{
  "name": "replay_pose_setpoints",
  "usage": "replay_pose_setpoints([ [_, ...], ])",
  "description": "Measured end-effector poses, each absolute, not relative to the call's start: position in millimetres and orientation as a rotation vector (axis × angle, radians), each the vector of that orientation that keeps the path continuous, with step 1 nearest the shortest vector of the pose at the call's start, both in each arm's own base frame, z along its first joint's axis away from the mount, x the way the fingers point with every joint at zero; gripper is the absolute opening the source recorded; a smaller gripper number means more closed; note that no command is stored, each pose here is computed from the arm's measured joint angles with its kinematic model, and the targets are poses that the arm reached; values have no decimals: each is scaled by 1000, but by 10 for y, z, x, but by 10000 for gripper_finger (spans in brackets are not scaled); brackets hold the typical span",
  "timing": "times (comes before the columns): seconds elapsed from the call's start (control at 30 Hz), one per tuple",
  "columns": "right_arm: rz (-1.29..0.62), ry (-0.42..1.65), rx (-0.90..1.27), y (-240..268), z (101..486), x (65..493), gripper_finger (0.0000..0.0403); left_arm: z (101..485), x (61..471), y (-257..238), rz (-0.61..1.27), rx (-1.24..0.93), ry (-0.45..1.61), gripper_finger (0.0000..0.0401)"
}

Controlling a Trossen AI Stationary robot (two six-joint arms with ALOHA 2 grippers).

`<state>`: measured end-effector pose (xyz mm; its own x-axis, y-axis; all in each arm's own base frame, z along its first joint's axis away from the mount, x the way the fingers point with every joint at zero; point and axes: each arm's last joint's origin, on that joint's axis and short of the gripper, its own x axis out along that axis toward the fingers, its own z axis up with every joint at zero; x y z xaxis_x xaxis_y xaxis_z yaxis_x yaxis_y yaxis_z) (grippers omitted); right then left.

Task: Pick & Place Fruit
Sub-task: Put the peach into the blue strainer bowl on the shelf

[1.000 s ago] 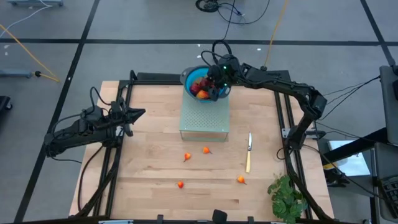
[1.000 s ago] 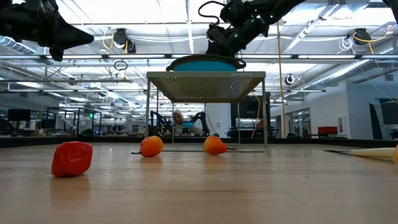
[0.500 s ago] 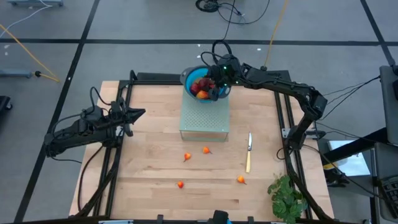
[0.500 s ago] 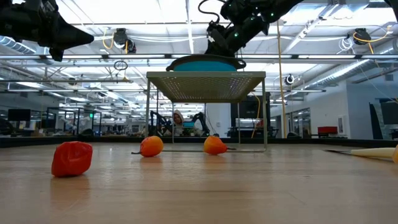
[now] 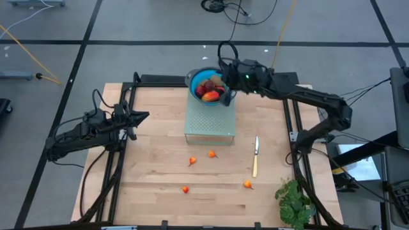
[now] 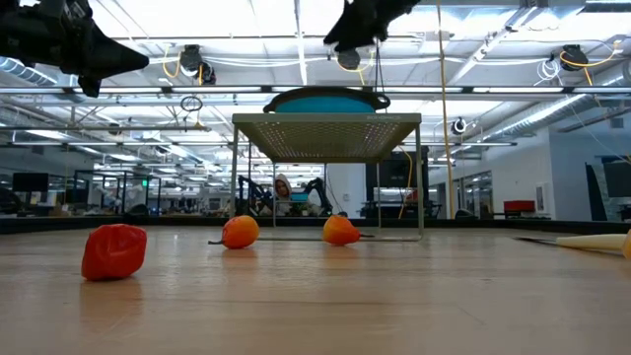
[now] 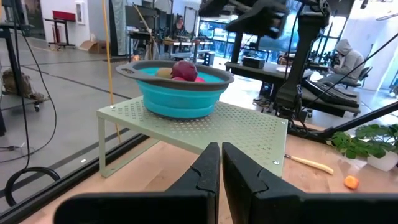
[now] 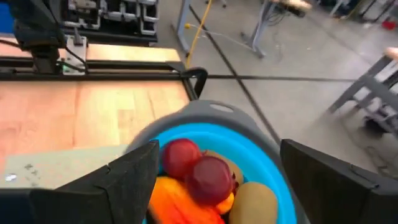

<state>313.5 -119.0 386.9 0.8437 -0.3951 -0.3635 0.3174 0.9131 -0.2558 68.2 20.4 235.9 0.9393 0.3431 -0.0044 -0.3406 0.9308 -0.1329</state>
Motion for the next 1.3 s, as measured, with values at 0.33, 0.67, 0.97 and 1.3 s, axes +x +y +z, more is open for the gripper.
replay_pose_setpoints([
  [0.33,-337,433,-188,-401,3945,3158,285,2359,682,204,349,-133,-19,17],
  [0.67,-289,447,-102,220,3899,3144,235,2359,683,203,347,-134,-18,17],
  [0.97,-200,464,9,608,3847,3102,178,2359,683,203,345,-138,-19,17],
  [1.3,-192,624,235,979,3607,2918,143,2357,683,203,346,-138,-17,17],
])
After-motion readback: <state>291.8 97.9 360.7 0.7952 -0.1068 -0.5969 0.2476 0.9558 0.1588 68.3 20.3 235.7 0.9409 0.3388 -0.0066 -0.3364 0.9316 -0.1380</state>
